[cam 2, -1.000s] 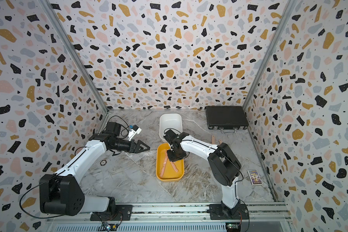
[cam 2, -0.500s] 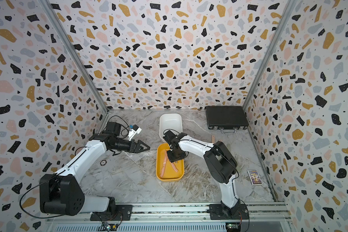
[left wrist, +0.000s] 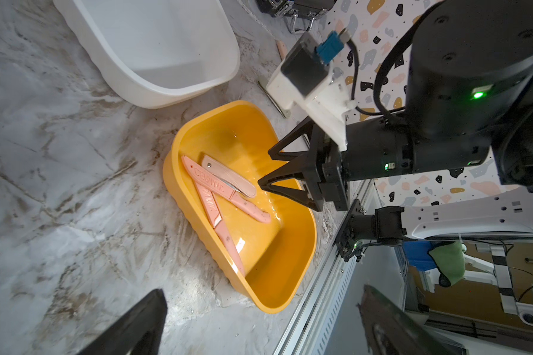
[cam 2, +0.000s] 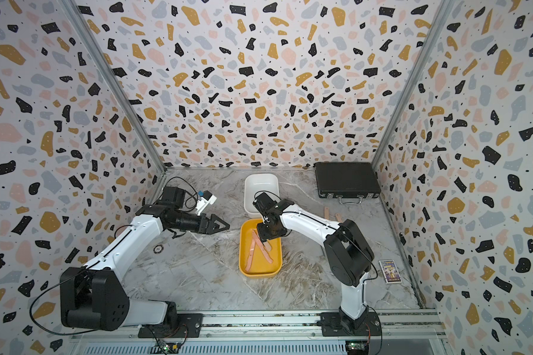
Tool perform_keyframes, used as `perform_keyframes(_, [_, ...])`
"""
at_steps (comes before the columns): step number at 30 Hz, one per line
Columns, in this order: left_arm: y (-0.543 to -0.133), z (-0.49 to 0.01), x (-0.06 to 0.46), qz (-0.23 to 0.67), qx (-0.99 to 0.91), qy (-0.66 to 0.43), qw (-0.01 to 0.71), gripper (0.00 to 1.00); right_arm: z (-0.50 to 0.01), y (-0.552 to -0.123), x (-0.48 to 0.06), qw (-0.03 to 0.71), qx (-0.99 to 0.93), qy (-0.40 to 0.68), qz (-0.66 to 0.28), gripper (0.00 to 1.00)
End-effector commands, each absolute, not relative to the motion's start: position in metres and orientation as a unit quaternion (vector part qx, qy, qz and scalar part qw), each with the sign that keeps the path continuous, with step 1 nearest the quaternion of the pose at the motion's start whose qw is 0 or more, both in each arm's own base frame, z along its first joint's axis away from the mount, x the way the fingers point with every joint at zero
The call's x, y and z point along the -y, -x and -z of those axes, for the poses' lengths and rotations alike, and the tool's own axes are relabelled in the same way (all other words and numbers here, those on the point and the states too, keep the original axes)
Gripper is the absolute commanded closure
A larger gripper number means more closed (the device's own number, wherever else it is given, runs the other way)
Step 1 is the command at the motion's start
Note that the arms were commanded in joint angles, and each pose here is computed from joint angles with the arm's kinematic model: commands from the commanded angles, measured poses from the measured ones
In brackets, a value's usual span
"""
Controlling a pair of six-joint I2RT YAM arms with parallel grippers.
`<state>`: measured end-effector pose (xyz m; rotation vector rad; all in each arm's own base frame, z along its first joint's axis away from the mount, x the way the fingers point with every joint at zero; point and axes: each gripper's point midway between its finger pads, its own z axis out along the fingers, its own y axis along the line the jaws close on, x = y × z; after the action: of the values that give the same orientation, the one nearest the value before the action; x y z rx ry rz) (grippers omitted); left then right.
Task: Place the fruit knives into the storage box by color
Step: Place the fruit knife in the storage box, then pick up the fruit knife from the center of the board.
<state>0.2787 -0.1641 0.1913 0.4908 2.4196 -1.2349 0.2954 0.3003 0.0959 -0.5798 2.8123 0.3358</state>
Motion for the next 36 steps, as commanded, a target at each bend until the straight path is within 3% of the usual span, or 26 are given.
perform_keyframes(1, [-0.283, -0.213, 0.164, 0.437, -0.851, -0.189, 0.223, 0.02, -0.120, -0.302, -0.288, 0.155, -0.961, 0.195, -0.121, 0.39])
perform_keyframes(20, [-0.316, -0.303, 0.185, 0.478, -0.806, -0.201, 0.287, 0.01, -0.144, -0.342, -0.167, 0.190, -0.976, 0.075, -0.077, 0.33])
perform_keyframes(36, [-0.329, -0.286, 0.222, 0.484, -0.803, -0.219, 0.269, 0.01, -0.103, -0.368, -0.071, 0.163, -0.986, -0.038, -0.018, 0.32])
